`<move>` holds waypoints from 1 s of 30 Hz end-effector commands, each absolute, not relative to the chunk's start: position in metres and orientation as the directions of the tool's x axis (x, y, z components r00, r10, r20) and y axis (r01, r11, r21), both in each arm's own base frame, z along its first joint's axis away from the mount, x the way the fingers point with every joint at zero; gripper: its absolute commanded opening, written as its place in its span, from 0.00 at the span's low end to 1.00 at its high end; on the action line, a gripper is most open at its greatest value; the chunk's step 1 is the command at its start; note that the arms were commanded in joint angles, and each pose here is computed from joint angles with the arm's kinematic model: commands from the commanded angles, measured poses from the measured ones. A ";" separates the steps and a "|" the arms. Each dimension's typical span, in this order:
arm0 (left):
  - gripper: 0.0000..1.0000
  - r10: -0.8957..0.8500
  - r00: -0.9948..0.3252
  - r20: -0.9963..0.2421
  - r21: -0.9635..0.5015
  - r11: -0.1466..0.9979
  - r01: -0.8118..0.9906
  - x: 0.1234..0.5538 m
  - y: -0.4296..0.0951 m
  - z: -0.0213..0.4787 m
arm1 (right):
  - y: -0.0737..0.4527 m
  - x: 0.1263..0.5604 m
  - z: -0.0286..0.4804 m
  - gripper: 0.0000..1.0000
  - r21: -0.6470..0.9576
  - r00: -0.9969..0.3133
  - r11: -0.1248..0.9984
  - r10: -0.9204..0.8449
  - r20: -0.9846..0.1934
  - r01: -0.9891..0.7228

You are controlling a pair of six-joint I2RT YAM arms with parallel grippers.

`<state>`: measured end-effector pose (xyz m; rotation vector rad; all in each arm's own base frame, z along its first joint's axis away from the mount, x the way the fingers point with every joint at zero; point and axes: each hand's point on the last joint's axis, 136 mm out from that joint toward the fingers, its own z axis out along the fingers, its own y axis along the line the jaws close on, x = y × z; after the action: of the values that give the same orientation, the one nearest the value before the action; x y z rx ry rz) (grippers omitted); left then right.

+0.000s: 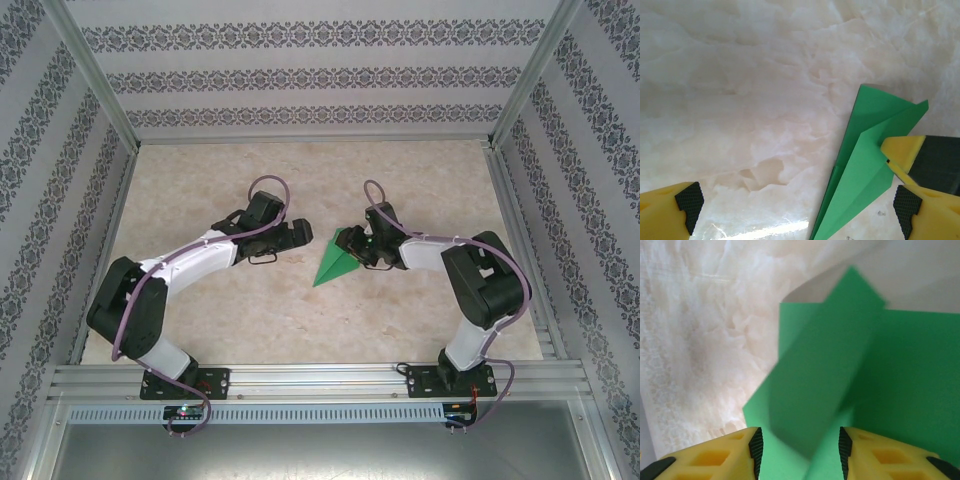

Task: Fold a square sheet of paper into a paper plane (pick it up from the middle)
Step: Pick up the paper from the center of the table.

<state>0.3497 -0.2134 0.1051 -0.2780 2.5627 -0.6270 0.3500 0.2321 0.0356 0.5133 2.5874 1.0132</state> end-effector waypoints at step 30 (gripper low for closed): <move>1.00 -0.358 -0.921 -0.152 -0.957 0.288 0.047 0.322 -0.254 0.197 | 0.297 0.368 0.228 0.10 0.986 -0.918 0.091 0.360 -0.165 -0.141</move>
<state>0.3163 -0.2453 0.1678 -0.3504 2.3481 -1.5328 0.3705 0.2856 0.2049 0.2740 2.0832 1.7550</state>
